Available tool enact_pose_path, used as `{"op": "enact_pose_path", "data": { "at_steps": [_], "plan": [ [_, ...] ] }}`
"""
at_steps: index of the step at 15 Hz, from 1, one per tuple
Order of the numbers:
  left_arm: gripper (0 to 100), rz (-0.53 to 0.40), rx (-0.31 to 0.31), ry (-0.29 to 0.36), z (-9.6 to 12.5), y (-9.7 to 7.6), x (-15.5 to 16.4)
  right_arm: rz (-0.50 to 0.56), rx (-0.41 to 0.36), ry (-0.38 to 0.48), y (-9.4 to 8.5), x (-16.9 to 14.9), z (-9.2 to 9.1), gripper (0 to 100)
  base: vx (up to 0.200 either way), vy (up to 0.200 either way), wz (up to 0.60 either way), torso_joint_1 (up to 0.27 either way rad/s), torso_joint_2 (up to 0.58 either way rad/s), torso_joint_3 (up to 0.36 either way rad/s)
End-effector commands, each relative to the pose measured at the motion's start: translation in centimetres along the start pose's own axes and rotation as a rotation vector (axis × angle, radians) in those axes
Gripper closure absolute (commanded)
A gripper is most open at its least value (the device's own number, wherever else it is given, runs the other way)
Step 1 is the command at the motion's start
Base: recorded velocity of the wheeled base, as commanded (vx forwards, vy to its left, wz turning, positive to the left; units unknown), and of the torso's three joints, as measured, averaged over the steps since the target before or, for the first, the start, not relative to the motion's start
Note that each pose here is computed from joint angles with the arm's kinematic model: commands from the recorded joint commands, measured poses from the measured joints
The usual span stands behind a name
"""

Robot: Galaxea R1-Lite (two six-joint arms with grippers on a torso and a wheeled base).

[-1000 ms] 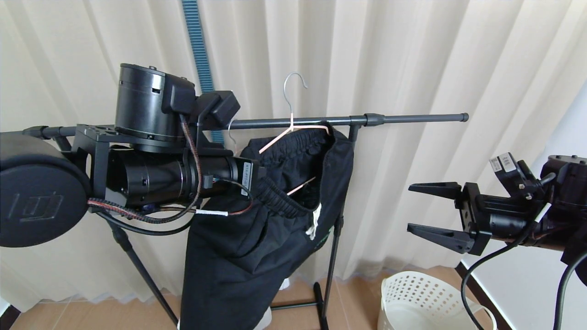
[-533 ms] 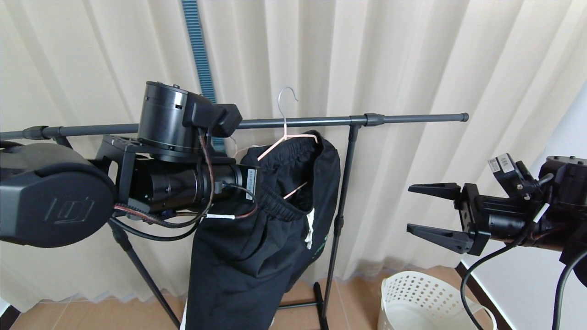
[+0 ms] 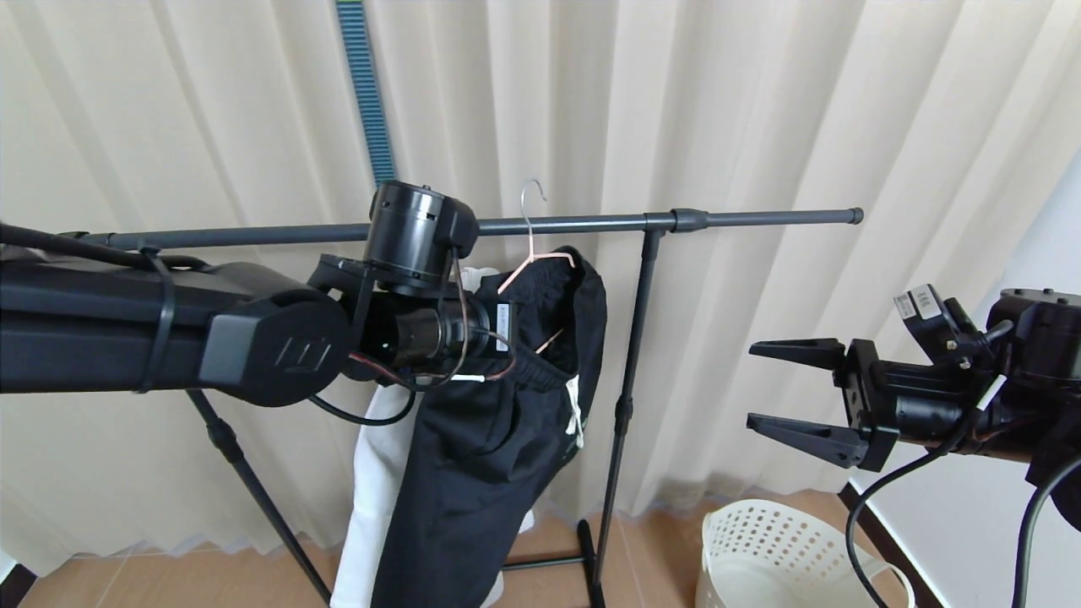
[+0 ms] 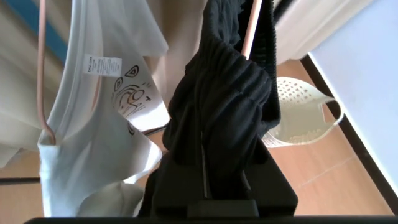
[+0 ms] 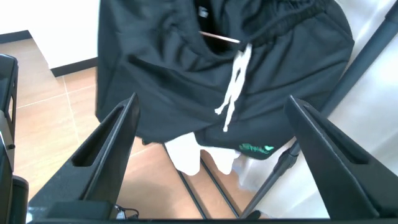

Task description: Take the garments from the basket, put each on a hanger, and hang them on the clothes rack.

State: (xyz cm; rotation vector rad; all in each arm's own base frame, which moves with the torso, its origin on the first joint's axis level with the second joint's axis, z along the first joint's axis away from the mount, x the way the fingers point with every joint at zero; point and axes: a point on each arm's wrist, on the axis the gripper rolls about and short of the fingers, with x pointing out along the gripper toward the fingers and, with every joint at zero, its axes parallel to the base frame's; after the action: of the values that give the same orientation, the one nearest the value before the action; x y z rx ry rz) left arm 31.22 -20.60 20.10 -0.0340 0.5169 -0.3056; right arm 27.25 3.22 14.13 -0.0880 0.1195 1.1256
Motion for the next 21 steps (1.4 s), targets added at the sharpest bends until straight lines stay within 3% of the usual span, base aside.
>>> {"op": "enact_pose_path", "data": {
  "at_steps": [1,7,21],
  "plan": [
    [100,0.019,-0.020,0.020,-0.5,-0.3,2.6,0.001,0.003,0.002,0.0,0.0,-0.1,0,0.000,0.000,0.00,0.000,0.00,0.000],
    [100,0.051,-0.072,0.014,-0.3,0.0,4.9,0.001,0.002,0.001,-0.1,0.0,-0.1,0,0.000,0.000,0.00,0.000,0.00,0.000],
    [100,0.075,-0.086,0.042,-1.4,-0.1,7.0,0.001,0.006,0.003,-0.1,0.1,-0.2,0,0.000,0.000,0.00,0.000,0.00,0.000]
  ]
}}
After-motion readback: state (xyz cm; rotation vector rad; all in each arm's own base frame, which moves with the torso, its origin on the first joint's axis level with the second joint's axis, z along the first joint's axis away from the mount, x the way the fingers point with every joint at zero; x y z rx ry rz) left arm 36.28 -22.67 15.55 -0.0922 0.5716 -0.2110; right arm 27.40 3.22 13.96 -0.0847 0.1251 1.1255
